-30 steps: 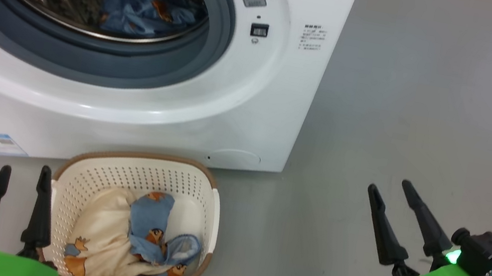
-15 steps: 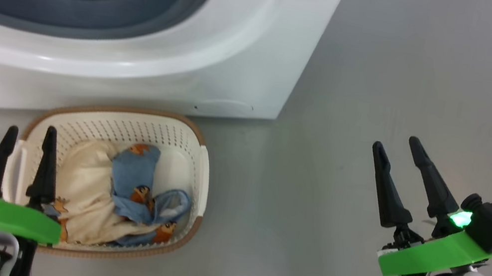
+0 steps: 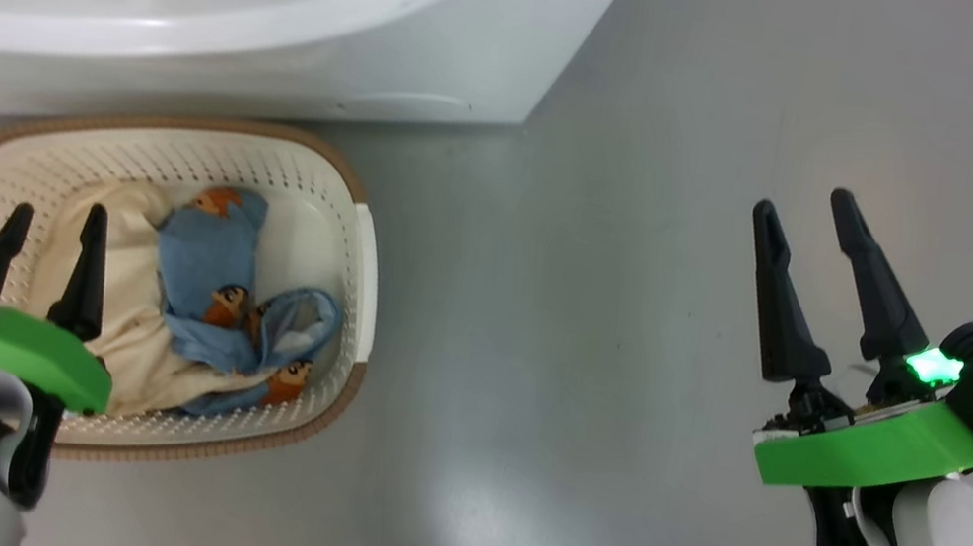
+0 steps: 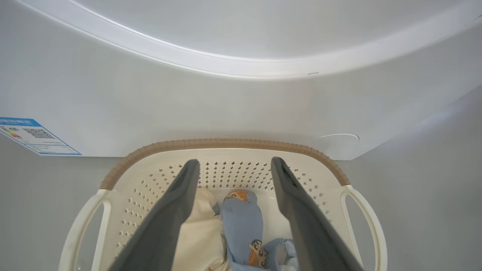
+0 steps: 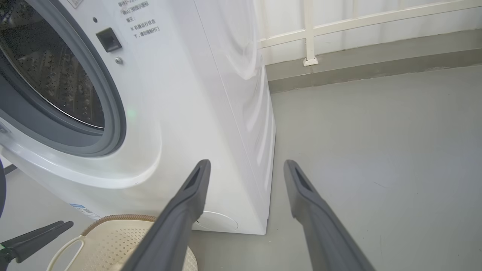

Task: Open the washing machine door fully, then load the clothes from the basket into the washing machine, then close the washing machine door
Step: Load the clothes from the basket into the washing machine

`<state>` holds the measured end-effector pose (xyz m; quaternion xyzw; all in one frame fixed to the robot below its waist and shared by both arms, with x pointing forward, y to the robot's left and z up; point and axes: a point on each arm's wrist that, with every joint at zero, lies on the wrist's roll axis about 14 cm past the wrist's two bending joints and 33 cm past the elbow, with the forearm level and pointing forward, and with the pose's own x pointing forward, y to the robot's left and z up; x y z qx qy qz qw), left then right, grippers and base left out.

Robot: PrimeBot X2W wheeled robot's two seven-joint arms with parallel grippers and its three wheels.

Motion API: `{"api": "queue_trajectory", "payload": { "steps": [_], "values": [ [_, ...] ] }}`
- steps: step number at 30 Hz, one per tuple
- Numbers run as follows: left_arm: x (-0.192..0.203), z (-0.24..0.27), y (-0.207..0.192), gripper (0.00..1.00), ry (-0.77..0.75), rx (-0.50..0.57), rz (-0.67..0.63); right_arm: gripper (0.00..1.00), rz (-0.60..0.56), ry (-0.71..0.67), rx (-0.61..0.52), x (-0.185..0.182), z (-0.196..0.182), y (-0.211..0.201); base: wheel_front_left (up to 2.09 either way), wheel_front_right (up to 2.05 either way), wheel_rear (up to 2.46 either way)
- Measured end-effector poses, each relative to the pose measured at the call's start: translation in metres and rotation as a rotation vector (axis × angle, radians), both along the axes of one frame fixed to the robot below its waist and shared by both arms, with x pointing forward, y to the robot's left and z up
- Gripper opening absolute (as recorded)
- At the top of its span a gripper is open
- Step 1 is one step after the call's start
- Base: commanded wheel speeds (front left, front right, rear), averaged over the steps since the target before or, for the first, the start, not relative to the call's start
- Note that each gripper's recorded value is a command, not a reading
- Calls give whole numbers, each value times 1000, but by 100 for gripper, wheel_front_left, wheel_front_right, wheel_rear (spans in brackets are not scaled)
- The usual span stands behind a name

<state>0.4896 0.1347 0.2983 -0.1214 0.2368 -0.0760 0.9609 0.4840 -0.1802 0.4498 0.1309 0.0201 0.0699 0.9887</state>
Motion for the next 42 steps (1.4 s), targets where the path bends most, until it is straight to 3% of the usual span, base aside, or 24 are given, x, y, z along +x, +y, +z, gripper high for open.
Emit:
{"api": "queue_trajectory", "payload": {
  "steps": [14, 22, 40, 41, 42],
  "values": [
    [15, -89, -20, 100, 224, -4, -54, 100, -17, 40, -15, 28, -38, -9, 0, 0, 0],
    [-7, -147, -20, 100, 443, 13, -88, 100, -29, 89, -23, 33, -67, -13, 0, 0, 0],
    [-23, -221, -22, 100, 660, 31, -101, 100, -44, 181, -46, 31, -116, -20, 0, 0, 0],
    [-24, -223, -24, 88, 664, 30, -104, 100, -43, 183, -47, 31, -116, -20, 0, 0, 0],
    [-26, -223, -30, 0, 722, 21, -126, 100, -40, 179, -56, 30, -114, -19, 0, 0, 0]
  ]
}}
